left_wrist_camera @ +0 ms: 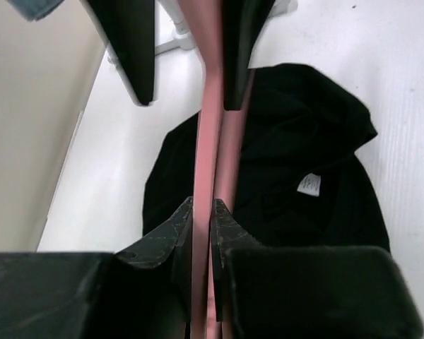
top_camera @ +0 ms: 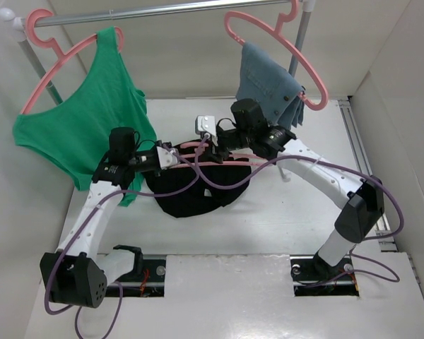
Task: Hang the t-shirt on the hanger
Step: Place tshirt on hanger
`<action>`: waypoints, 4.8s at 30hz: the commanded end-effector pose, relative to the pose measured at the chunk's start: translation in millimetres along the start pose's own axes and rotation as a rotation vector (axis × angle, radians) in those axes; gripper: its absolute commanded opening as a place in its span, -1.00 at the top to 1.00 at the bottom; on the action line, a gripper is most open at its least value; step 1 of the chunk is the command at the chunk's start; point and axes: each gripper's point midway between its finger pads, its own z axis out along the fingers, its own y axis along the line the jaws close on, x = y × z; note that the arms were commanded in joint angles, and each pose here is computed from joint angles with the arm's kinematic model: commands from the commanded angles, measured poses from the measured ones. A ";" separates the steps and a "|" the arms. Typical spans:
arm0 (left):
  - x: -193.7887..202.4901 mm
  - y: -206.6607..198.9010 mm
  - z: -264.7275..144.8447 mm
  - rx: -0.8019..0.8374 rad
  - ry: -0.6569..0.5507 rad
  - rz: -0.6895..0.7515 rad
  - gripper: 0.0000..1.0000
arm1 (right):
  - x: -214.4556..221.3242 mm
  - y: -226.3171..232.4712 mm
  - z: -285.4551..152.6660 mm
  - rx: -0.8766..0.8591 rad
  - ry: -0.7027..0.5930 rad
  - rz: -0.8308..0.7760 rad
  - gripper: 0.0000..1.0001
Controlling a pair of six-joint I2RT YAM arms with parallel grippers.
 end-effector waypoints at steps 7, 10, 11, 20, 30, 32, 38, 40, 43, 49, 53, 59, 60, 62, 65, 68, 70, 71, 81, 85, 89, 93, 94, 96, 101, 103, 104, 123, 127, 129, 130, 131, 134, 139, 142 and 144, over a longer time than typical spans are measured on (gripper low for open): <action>-35.7 15.8 -6.4 -0.134 -0.099 -0.081 -1.00 | 32.9 -16.7 -24.7 0.140 0.014 0.163 1.00; -34.0 33.4 -12.4 -0.286 -0.111 -0.216 -1.00 | 53.9 -12.8 -38.4 0.190 0.068 0.218 1.00; -30.7 34.6 -12.5 -0.301 -0.106 -0.226 -1.00 | 58.0 -11.0 -42.0 0.208 0.085 0.239 1.00; 67.7 -38.2 47.3 -0.128 0.380 -0.264 -0.45 | 77.9 -6.5 -110.3 0.501 0.211 0.350 1.00; 135.3 -38.2 55.5 -0.161 0.606 -0.309 -0.16 | 56.1 -2.9 -124.6 0.515 0.164 0.335 1.00; 138.9 -39.8 56.4 -0.150 0.616 -0.302 -0.14 | 52.6 -2.7 -127.2 0.519 0.156 0.330 1.00; 134.1 -40.3 51.5 -0.135 0.630 -0.302 0.98 | 42.8 -2.8 -128.1 0.486 0.157 0.293 1.00; 128.9 -43.3 51.0 -0.113 0.620 -0.310 1.00 | 45.3 2.6 -123.2 0.445 0.161 0.291 1.00; 124.8 -48.9 51.4 -0.085 0.604 -0.321 1.00 | 38.8 4.1 -120.0 0.412 0.145 0.282 1.00; 92.2 -1.6 43.2 -0.185 0.512 -0.405 1.00 | 18.5 28.7 -114.1 0.266 0.103 0.234 1.00; 60.4 15.3 42.0 -0.153 0.440 -0.430 1.00 | 1.4 50.5 -125.0 0.193 0.064 0.210 1.00; 46.8 20.2 45.3 -0.137 0.395 -0.417 1.00 | -18.1 78.6 -121.2 0.089 -0.054 0.193 1.00; 45.7 19.4 46.0 -0.131 0.389 -0.418 1.00 | -18.3 76.9 -119.8 0.094 -0.062 0.185 1.00; 47.5 17.5 48.2 -0.119 0.388 -0.425 1.00 | -26.9 75.0 -116.6 0.078 -0.102 0.168 1.00; 41.6 30.1 47.9 -0.163 0.376 -0.417 1.00 | -26.9 75.6 -109.2 0.040 -0.112 0.174 1.00; 36.4 40.0 49.6 -0.191 0.361 -0.418 1.00 | -10.1 82.4 -95.7 -0.034 -0.079 0.193 1.00; 36.4 40.1 49.6 -0.191 0.361 -0.418 1.00 | -3.2 87.3 -91.4 -0.069 -0.066 0.204 1.00; 36.4 40.1 49.6 -0.191 0.361 -0.418 1.00 | 0.2 90.4 -89.6 -0.087 -0.058 0.220 1.00; 30.8 17.0 49.0 -0.103 0.340 -0.459 1.00 | 18.0 58.9 -94.0 0.142 0.014 0.230 1.00; 23.5 14.3 43.9 -0.092 0.335 -0.452 1.00 | 21.6 35.6 -89.8 0.223 0.032 0.215 1.00; -1.7 25.1 46.6 -0.089 0.274 -0.426 1.00 | 14.1 32.5 -70.1 0.167 -0.032 0.185 1.00; -37.5 43.0 46.8 -0.094 0.204 -0.402 1.00 | -1.8 36.5 -58.4 0.082 -0.123 0.123 1.00; -41.9 48.8 47.9 -0.100 0.196 -0.394 1.00 | -11.3 37.4 -59.3 0.063 -0.152 0.105 1.00; -58.8 58.7 45.0 -0.106 0.172 -0.376 1.00 | -23.0 44.3 -60.1 0.011 -0.194 0.077 1.00; -90.4 56.6 41.2 -0.027 0.108 -0.353 1.00 | -37.4 42.8 -66.4 0.016 -0.229 0.007 1.00; -102.8 52.6 40.7 0.007 0.089 -0.354 1.00 | -46.0 38.1 -68.2 0.030 -0.252 -0.020 1.00; -111.6 47.6 41.3 0.033 0.072 -0.350 1.00 | -50.0 30.3 -71.4 0.055 -0.269 -0.042 1.00; -107.9 37.5 10.7 0.083 0.126 -0.224 -0.28 | -6.9 0.7 -52.0 0.029 -0.281 -0.013 1.00; -87.4 53.9 -3.5 0.029 0.174 -0.112 -0.41 | -8.5 4.1 -52.0 0.010 -0.290 -0.016 1.00; -74.2 54.5 -6.5 0.032 0.197 -0.094 -0.50 | -8.5 4.1 -52.0 0.010 -0.290 -0.016 1.00; -68.2 51.9 -9.0 0.055 0.223 -0.030 -0.54 | -8.5 4.1 -52.0 0.010 -0.290 -0.016 1.00; -58.8 46.2 -7.4 0.090 0.241 -0.013 -0.54 | -9.3 5.8 -52.1 0.000 -0.294 -0.018 1.00; -38.6 36.2 -2.5 0.166 0.271 0.049 -0.57 | -10.2 4.9 -50.8 -0.007 -0.298 -0.028 1.00; -10.2 34.0 18.3 0.182 0.255 0.049 -0.72 | -12.8 8.3 -49.7 -0.037 -0.313 -0.032 1.00; -5.6 38.7 28.5 0.170 0.222 0.072 -0.72 | -12.8 8.3 -49.7 -0.037 -0.313 -0.032 1.00; -13.9 40.7 30.5 0.169 0.166 0.067 -0.72 | -12.1 6.6 -49.6 -0.028 -0.308 -0.031 1.00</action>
